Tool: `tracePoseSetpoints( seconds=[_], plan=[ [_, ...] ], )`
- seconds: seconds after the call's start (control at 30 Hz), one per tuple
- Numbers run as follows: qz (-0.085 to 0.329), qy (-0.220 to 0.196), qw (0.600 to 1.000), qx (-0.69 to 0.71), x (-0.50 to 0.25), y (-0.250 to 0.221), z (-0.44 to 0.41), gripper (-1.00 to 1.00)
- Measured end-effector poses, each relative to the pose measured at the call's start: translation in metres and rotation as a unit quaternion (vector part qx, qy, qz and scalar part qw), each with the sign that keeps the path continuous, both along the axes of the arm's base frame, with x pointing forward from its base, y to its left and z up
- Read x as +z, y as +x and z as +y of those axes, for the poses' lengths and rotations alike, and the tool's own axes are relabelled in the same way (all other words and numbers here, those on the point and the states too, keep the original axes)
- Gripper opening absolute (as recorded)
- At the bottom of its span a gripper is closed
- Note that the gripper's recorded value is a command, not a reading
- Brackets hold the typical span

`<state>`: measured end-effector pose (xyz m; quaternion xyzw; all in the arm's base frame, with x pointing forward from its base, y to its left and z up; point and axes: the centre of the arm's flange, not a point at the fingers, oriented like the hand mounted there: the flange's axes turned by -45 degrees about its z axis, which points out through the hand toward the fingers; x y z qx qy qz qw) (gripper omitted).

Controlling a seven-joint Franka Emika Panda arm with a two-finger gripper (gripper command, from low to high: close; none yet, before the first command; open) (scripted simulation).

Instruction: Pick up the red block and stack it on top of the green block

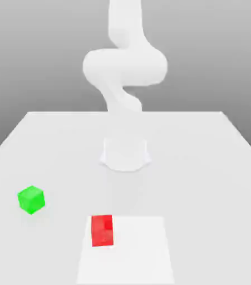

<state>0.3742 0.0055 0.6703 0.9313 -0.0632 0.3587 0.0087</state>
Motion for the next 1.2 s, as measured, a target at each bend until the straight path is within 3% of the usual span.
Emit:
tracePoseSetpoints(
  seconds=[0.37, 0.73, 0.93, 1.2],
  plan=[
    [0.128, 0.075, 0.957, -0.250, -0.206, 0.072, -0.027, 0.00],
    [0.222, 0.181, 0.832, -0.476, -0.391, 0.043, -0.062, 0.00],
    [0.256, 0.243, 0.741, -0.572, -0.456, 0.008, -0.060, 0.00],
    [0.253, 0.255, 0.731, -0.581, -0.486, 0.012, -0.060, 0.00]
  ],
)
